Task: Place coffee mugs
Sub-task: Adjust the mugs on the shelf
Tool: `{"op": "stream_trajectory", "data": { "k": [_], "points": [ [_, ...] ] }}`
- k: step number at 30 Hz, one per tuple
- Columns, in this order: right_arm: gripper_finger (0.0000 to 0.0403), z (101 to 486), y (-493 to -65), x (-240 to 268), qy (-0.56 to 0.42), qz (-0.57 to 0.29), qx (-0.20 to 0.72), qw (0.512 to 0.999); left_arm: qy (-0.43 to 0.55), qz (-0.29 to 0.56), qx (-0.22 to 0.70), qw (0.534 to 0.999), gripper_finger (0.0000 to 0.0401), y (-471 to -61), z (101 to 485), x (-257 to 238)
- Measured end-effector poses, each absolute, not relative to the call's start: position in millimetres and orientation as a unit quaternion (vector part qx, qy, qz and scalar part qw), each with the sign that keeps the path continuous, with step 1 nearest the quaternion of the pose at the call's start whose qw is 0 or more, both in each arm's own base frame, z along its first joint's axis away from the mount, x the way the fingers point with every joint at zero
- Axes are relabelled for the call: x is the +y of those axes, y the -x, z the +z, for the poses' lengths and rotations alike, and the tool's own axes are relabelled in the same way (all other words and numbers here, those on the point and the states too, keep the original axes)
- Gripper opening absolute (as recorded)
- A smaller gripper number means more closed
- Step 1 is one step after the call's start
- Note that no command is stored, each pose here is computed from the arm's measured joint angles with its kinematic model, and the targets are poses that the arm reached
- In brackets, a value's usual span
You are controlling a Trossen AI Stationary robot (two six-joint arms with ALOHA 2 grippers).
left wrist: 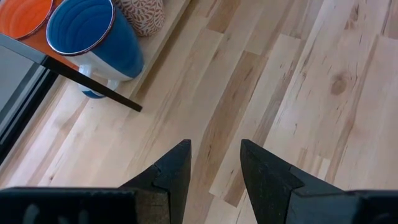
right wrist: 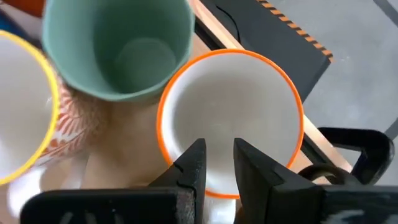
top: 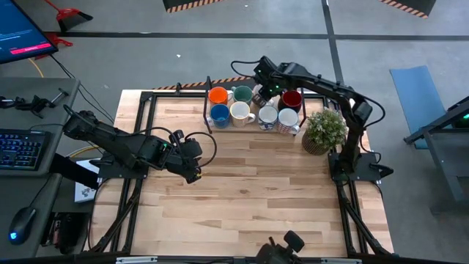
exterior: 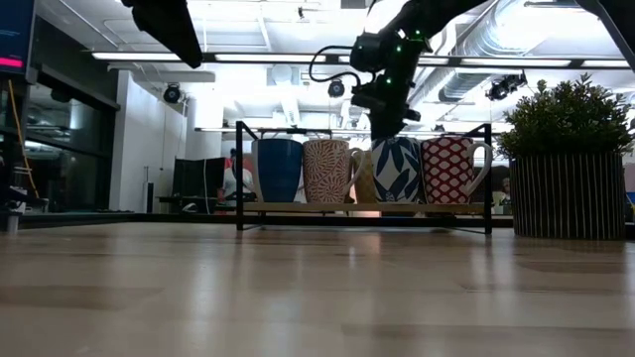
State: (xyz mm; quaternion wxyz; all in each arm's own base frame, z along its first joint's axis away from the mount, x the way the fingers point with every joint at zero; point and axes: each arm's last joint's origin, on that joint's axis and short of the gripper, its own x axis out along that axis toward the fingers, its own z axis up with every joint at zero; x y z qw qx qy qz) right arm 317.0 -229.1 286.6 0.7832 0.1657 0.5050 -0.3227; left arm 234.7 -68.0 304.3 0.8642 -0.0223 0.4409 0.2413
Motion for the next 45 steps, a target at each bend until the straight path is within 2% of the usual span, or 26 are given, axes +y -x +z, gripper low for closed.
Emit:
{"op": "stream_trajectory", "data": {
  "k": [17, 45],
  "points": [
    [0.0059, 272.4, -319.8, -233.7, -0.156, -0.318, 0.531, 0.770, 0.023, 0.240, 0.442, 0.864, 0.0129, -234.7, 304.2, -68.1],
    [0.0059, 269.8, -314.0, -233.0, -0.137, -0.337, 0.562, 0.743, 0.022, 0.239, 0.442, 0.864, 0.0129, -234.7, 304.2, -68.2]
  ]
}}
